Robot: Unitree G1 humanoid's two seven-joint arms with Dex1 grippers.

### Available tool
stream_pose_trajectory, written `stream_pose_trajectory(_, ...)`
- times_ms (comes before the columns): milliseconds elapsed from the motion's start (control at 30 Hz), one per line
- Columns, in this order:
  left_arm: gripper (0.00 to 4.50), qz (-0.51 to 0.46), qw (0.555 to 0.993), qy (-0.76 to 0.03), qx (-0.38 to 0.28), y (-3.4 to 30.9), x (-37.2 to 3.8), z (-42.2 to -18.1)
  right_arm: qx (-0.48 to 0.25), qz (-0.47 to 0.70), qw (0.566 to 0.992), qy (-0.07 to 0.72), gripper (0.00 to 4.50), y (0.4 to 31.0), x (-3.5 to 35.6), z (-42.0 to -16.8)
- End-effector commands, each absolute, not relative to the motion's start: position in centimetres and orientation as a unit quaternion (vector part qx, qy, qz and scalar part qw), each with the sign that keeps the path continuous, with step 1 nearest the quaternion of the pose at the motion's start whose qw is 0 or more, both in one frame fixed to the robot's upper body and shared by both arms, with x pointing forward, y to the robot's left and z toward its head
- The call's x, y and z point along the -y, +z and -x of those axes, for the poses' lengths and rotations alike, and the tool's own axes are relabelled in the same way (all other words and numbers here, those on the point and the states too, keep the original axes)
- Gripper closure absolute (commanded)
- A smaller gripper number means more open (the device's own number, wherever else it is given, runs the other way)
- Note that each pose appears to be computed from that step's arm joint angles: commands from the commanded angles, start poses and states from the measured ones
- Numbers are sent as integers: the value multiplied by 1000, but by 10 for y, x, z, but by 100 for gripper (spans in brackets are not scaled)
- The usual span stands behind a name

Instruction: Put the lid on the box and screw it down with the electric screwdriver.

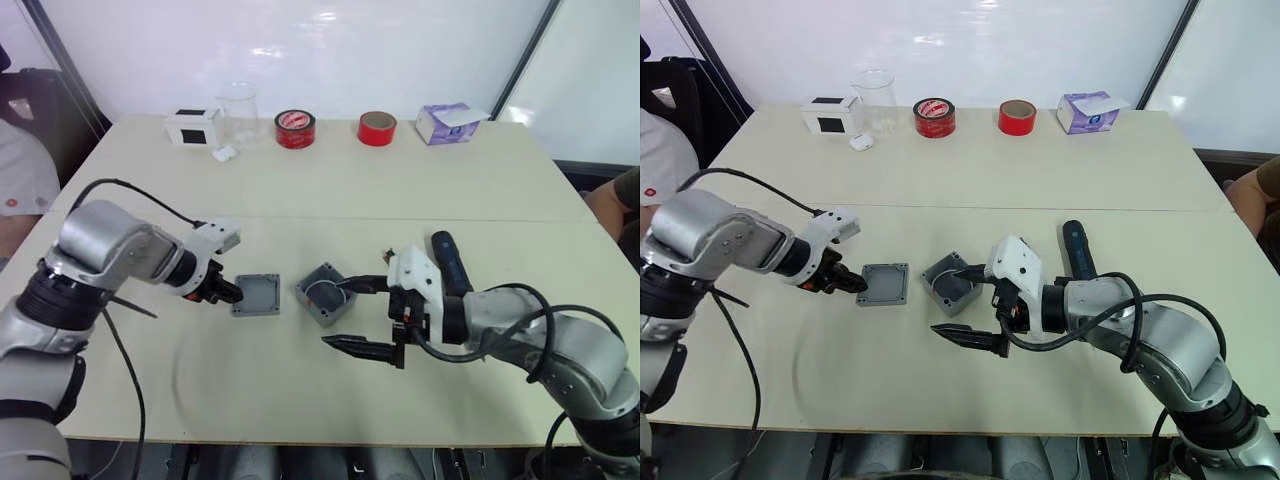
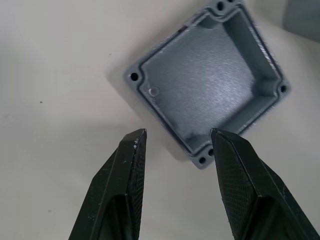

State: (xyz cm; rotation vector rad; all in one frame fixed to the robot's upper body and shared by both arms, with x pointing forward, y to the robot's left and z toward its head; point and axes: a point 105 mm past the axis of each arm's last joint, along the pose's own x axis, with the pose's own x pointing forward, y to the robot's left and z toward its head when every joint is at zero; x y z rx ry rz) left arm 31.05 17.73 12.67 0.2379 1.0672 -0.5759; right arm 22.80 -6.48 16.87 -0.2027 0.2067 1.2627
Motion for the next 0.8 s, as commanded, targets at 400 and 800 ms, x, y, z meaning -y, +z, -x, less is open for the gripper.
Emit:
stream_pose_trajectory(400,403,-72,823,-206,-525,103,-173,-315,-77,84,815,568,0,173,66,-221)
stream_pose_trajectory(800,439,-17,882,-174,-437,130,-172,-340,-64,11,835,546,0,201,87,-238)
